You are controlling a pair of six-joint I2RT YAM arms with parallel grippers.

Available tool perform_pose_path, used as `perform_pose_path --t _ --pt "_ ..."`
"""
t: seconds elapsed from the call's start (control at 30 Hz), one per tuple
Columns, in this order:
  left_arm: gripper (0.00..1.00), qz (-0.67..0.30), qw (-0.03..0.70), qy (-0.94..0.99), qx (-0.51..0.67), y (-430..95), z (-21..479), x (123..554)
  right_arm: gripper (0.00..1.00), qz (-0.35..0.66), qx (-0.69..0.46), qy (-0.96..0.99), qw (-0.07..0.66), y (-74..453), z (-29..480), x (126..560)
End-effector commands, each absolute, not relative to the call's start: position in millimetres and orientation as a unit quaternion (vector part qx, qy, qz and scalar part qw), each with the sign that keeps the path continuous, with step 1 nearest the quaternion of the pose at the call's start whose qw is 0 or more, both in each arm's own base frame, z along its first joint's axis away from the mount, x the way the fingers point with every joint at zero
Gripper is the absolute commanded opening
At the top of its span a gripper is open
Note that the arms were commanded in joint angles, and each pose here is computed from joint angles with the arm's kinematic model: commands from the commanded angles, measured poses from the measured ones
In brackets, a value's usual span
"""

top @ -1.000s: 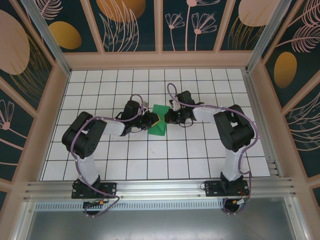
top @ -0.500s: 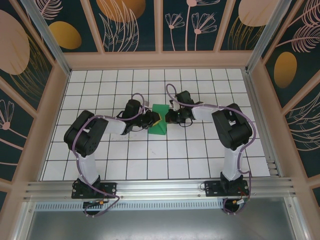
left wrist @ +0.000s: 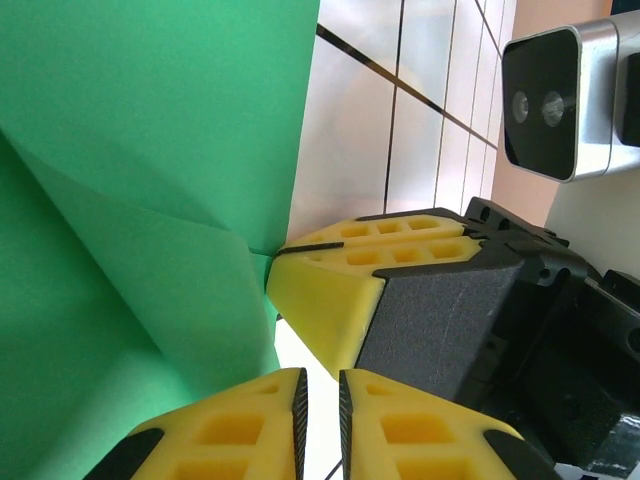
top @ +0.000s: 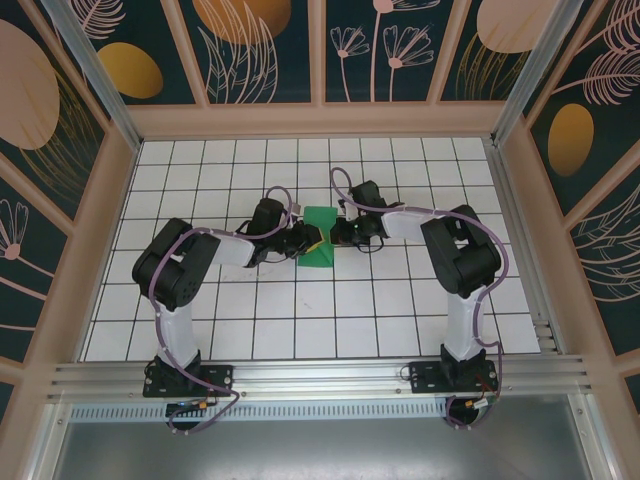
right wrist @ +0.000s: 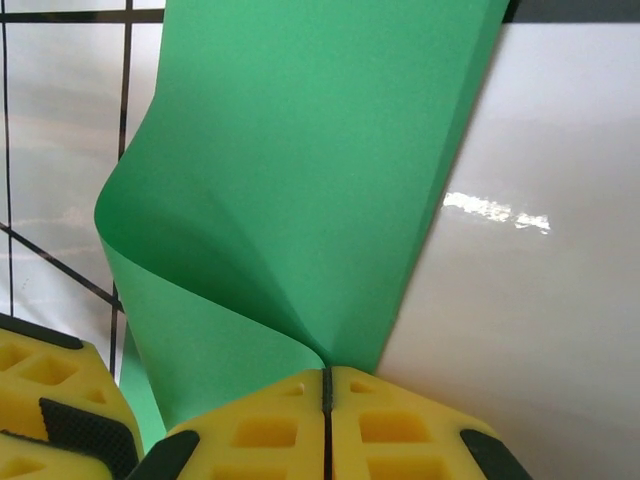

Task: Fold a paper plane with a square sheet of paper (pick it up from the middle)
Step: Fold the triangle a second time at the center of the table.

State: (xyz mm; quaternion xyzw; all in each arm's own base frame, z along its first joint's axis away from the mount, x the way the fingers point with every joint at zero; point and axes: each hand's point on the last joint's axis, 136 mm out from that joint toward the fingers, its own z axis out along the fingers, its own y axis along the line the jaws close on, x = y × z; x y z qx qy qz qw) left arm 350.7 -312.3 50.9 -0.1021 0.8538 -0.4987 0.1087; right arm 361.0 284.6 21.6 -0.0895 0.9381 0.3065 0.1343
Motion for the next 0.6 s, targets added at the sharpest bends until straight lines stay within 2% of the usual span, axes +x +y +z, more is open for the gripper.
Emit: perform_pose_path --t 0.0,0.57 --pt "0.2 -0.498 0.106 0.856 -0.087 -318.4 48.3 351.3 0.08 0.295 -0.095 0.94 0.145 283.3 22.2 370.0" --pt "0.19 -0.494 0.103 0.859 -0.09 -321.5 39.2 356.4 0.08 0.293 -0.093 0.94 0.149 284.1 20.8 374.6"
